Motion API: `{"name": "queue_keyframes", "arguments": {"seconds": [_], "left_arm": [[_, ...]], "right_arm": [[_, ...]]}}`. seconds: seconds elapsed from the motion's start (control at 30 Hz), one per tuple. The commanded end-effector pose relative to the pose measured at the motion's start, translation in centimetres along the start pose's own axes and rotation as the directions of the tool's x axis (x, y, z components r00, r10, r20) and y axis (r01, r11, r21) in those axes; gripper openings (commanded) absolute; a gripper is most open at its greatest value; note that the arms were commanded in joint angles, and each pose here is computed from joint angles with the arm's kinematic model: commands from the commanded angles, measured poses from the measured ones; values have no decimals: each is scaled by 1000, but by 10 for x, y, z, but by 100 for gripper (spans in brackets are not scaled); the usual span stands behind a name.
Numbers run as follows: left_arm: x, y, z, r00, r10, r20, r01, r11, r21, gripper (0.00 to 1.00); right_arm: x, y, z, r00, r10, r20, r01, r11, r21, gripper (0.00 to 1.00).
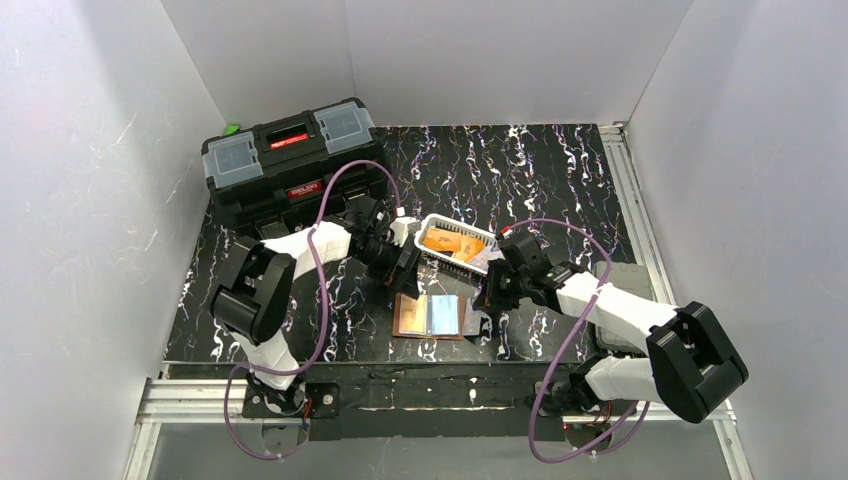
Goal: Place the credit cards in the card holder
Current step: Insert the credit card into the card holder.
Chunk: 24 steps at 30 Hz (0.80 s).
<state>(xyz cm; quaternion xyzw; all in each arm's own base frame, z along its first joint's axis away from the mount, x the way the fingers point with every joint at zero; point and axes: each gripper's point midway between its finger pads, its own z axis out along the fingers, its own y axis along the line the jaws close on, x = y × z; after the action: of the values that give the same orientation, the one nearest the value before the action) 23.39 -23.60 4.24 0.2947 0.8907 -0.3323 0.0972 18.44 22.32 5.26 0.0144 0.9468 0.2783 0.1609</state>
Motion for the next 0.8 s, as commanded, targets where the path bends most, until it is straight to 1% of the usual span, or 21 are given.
{"name": "queue_keyframes", "arguments": {"seconds": [0.0,0.1,0.27,0.33,0.47,0.6,0.67,0.77], "left_arm": [[13,5,5,998,-29,-62,30,1000,8,90],[12,1,6,997,-25,-68,28,998,50,89],[12,-27,2,997,-1,-77,18,975,223,82],[13,-31,0,996,-1,-89,24,966,256,80],[16,-29,-4,994,-9,-110,38,963,267,79],[18,-24,-13,993,25,-112,6,965,263,76],[21,-20,-18,989,75,-127,-41,966,255,75],[13,-8,-29,979,167,-121,-139,968,209,74]], "right_arm": [[-3,2,5,1000,-26,16,27,999,-18,1],[-2,2,6,1000,-29,9,29,999,-20,1],[-1,0,9,1000,-30,4,30,999,-20,1],[1,-4,12,1000,-24,-5,24,1000,-11,1],[6,-10,15,1000,-16,-16,16,1000,5,1],[10,-16,16,1000,-10,-20,10,1000,20,1],[10,-16,16,1000,-9,-20,10,1000,20,1],[10,-16,16,1000,-12,-21,12,1000,22,1]]}}
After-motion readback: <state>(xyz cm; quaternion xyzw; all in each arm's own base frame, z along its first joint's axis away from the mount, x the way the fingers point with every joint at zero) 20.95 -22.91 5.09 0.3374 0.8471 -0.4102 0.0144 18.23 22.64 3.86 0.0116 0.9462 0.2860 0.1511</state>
